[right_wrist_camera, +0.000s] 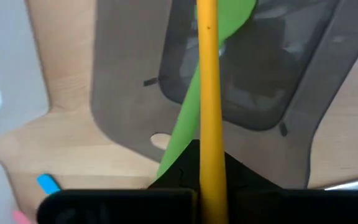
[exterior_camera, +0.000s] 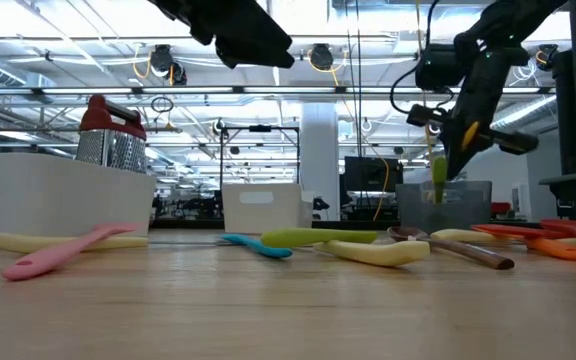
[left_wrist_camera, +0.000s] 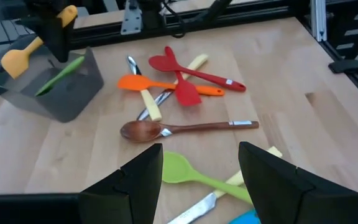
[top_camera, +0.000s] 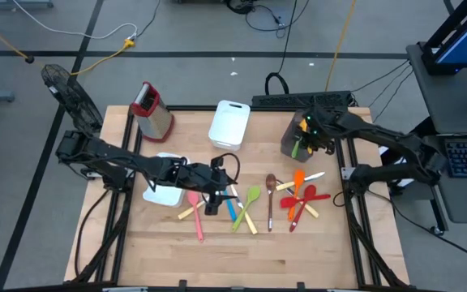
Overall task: Pick & Place Kitchen Items
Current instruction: Put the yellow spatula into the black bin
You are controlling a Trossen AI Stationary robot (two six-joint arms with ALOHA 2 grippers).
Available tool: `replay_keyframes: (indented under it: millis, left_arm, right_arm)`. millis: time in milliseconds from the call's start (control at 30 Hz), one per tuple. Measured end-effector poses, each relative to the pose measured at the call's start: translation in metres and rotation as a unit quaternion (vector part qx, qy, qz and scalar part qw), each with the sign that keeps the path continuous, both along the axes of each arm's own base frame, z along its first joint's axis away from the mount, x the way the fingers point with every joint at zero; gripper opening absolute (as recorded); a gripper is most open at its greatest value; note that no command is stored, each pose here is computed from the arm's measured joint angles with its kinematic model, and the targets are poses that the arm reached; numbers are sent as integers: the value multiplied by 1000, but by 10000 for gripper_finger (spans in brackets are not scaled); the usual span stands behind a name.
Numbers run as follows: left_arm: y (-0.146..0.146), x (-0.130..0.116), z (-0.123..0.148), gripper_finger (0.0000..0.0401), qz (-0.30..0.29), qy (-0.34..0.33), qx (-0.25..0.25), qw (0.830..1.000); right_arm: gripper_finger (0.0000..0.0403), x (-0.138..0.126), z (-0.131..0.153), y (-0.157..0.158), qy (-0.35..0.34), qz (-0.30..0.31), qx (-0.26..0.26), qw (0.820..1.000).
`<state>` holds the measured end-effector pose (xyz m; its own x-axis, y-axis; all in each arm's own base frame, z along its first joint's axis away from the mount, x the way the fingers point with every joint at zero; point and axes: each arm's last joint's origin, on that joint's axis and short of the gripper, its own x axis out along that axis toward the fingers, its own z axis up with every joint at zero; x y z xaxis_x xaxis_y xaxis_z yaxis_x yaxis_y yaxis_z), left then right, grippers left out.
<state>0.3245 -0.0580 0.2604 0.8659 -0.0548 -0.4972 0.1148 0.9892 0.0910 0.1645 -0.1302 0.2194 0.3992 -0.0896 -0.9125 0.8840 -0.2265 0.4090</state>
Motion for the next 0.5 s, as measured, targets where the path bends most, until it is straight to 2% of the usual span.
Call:
replay_keyframes:
  millis: [133,500]
  left_arm:
    - [-5,-1,0,214,-7,0,0,1000]
    - [-9,-2,0,214,-14,0,0,1000]
  right_arm:
    - [0,-1,-6,-4,9,8,17,1000]
    - [13,-2,-7,-8,12,20,7,1000]
